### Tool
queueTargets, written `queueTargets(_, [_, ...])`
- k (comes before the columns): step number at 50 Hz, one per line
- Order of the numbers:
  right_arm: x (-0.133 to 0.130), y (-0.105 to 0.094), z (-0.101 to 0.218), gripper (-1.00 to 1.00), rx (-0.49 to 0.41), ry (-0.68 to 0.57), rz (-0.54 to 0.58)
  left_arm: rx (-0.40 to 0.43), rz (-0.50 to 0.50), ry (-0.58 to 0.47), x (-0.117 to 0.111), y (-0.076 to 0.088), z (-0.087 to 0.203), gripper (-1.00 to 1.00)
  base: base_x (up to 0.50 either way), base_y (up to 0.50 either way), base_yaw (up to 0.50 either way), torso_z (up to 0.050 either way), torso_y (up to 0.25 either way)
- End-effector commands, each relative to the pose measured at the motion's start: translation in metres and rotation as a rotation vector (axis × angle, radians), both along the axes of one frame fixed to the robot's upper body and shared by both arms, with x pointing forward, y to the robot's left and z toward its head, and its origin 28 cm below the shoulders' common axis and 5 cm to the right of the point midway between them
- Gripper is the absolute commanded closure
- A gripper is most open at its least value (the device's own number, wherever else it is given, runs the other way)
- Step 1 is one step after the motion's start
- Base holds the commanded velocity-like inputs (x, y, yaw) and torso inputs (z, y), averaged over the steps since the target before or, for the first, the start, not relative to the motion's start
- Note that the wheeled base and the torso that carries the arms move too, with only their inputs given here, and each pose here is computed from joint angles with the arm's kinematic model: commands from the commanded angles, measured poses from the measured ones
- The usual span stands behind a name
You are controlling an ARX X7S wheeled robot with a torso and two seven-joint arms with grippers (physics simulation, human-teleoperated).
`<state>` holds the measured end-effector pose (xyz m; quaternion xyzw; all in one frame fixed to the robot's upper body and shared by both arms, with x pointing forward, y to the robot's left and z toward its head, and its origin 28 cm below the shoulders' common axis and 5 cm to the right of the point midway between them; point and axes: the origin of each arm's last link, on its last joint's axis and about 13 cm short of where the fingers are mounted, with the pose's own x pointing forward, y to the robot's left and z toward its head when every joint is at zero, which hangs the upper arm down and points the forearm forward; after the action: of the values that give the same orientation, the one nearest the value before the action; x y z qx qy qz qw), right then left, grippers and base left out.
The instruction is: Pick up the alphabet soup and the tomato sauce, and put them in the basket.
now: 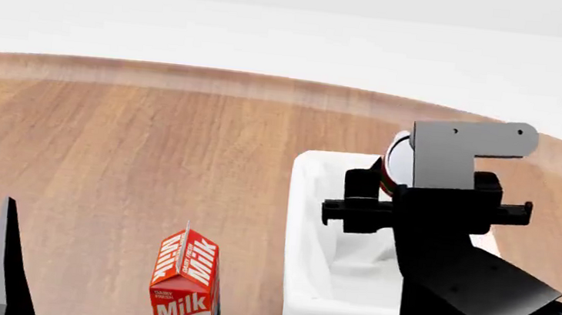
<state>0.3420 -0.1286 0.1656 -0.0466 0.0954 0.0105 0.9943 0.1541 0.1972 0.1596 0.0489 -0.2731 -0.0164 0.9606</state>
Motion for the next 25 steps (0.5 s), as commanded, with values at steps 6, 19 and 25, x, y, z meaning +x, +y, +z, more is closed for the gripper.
queueTargets(6, [0.008,0.001,-0.050,1.00,-0.002,0.050,-0.025,-0.002,0.000,0.008,0.001,0.001,-0.004,-1.00,0.00,0.00,0.00,0.000,0.000])
queueTargets(19, [0.007,-0.001,-0.058,1.00,0.007,0.070,-0.039,-0.002,0.002,0.014,0.000,0.001,-0.006,-1.00,0.00,0.00,0.00,0.000,0.000])
queueTargets(25, [0.007,-0.003,-0.061,1.00,0.010,0.077,-0.045,0.001,-0.002,0.016,0.001,0.000,-0.006,-1.00,0.00,0.00,0.00,0.000,0.002])
